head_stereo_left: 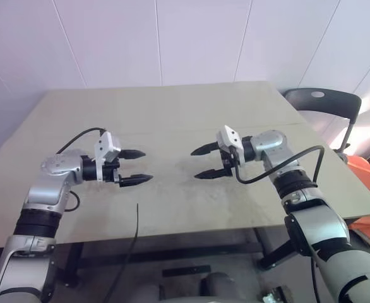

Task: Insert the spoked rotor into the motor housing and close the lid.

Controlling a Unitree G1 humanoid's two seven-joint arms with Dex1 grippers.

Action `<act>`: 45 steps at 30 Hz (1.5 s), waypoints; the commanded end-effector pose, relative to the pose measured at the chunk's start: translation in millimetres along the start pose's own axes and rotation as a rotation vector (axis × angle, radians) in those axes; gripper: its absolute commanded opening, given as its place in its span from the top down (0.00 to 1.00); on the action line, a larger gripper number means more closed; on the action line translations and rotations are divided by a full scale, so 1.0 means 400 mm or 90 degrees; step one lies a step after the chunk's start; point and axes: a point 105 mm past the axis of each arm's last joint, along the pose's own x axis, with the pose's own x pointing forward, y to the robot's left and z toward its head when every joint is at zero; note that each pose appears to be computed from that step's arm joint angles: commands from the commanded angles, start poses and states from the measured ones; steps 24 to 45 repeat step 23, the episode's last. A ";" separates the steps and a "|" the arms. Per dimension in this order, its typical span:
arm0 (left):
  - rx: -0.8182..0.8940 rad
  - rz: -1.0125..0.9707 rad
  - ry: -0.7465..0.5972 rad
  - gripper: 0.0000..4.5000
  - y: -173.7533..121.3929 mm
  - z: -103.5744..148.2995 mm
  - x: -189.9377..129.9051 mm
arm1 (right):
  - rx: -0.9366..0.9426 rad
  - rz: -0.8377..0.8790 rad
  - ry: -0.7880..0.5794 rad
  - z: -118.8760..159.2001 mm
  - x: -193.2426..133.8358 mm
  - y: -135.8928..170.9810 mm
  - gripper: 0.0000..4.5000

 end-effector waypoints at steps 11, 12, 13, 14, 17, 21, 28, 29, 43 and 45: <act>0.025 0.013 -0.015 0.01 0.009 0.034 -0.012 | -0.030 -0.013 -0.008 0.034 -0.002 -0.021 0.16; 0.025 0.013 -0.016 0.01 0.010 0.035 -0.013 | -0.030 -0.013 -0.008 0.034 -0.002 -0.021 0.16; 0.025 0.013 -0.016 0.01 0.010 0.035 -0.013 | -0.029 -0.014 -0.007 0.034 -0.002 -0.021 0.16; 0.026 0.013 -0.015 0.01 0.011 0.035 -0.013 | -0.029 -0.014 -0.007 0.033 -0.002 -0.022 0.16; 0.026 0.014 -0.017 0.01 0.012 0.037 -0.012 | -0.026 -0.015 -0.007 0.032 -0.002 -0.023 0.16; 0.026 0.015 -0.017 0.01 0.011 0.036 -0.012 | -0.011 -0.003 -0.007 0.033 -0.002 -0.019 0.16; 0.026 0.015 -0.015 0.01 0.011 0.036 -0.013 | -0.012 0.003 0.000 0.028 -0.001 -0.014 0.16; 0.026 0.015 -0.015 0.01 0.011 0.036 -0.013 | -0.012 0.003 0.000 0.028 -0.001 -0.014 0.16; 0.026 0.015 -0.015 0.01 0.011 0.036 -0.013 | -0.012 0.003 0.000 0.028 -0.001 -0.014 0.16; 0.026 0.015 -0.015 0.01 0.011 0.036 -0.013 | -0.012 0.003 0.000 0.028 -0.001 -0.014 0.16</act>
